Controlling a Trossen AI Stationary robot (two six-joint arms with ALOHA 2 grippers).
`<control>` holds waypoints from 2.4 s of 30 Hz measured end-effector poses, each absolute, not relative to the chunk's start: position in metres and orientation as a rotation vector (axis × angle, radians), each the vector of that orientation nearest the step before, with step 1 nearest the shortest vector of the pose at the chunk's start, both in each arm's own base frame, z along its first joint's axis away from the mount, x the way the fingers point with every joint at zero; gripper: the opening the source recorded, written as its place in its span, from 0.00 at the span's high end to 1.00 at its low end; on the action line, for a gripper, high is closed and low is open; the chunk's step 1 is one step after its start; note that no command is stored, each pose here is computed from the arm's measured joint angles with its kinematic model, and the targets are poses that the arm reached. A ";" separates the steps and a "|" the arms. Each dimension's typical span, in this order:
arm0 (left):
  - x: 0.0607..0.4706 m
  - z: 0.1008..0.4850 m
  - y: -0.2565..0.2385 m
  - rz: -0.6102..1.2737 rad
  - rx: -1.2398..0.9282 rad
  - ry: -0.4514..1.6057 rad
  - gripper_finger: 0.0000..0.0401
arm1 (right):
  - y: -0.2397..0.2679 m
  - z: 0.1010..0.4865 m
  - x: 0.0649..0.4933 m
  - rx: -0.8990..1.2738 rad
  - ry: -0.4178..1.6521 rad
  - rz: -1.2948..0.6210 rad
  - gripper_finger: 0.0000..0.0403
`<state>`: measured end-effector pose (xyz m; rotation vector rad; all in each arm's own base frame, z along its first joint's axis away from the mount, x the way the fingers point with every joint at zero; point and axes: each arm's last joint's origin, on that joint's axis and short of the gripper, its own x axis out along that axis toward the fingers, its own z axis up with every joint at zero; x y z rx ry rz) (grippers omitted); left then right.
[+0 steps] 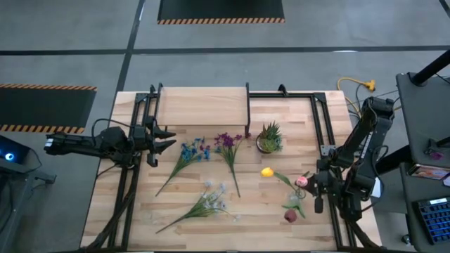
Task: Pick and place flowers into a vace then onto a shelf
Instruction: Put the pink tulip into the right transparent vase, then put the blue flowers into the left transparent vase
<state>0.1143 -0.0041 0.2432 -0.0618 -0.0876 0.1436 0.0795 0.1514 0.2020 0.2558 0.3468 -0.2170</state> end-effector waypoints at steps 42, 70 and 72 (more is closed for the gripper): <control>0.114 0.243 -0.004 0.144 -0.062 -0.088 0.76 | 0.151 0.258 0.073 0.274 0.617 -0.023 0.63; 0.114 0.243 -0.004 0.144 -0.062 -0.088 0.76 | 0.090 0.364 0.052 -0.101 0.021 0.341 0.84; 0.114 0.243 -0.004 0.144 -0.061 -0.088 0.76 | 0.089 0.371 0.051 -0.114 -0.055 0.418 0.85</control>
